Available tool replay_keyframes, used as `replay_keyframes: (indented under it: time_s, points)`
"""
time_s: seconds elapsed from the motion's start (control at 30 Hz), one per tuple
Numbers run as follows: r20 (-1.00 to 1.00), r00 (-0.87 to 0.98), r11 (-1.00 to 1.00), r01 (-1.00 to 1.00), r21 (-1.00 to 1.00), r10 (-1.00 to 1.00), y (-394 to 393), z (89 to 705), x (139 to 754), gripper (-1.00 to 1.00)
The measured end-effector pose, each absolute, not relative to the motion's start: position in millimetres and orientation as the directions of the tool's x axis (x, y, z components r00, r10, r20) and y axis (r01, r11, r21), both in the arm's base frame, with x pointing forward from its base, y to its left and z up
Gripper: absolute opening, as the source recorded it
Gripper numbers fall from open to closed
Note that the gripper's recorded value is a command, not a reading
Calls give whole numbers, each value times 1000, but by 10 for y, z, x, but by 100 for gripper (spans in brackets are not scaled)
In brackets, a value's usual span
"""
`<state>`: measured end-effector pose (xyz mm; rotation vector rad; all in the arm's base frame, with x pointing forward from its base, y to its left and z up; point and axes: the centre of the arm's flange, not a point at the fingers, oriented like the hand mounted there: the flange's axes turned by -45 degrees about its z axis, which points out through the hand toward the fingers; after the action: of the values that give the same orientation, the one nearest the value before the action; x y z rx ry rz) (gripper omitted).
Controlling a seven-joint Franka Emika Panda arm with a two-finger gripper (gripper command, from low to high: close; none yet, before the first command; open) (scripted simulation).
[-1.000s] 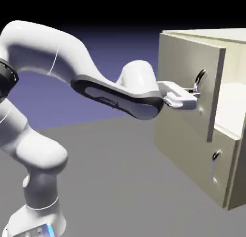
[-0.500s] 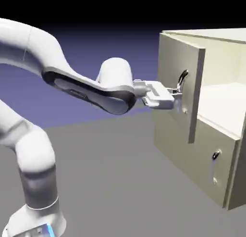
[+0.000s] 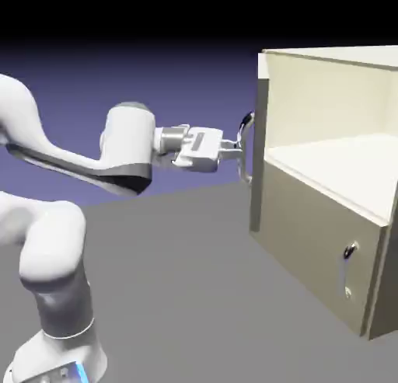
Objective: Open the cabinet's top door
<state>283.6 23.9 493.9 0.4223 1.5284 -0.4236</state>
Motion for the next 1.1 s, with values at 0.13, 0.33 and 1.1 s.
replay_keyframes:
  time_s: [0.13,0.33,1.1]
  points:
    - [-1000,0,839,544,-1,-1,378,4939,2710,-100]
    - [-1000,0,808,589,-1,-2,603,4939,2526,-100]
    - [-1000,0,521,853,0,0,2441,4940,1606,-100]
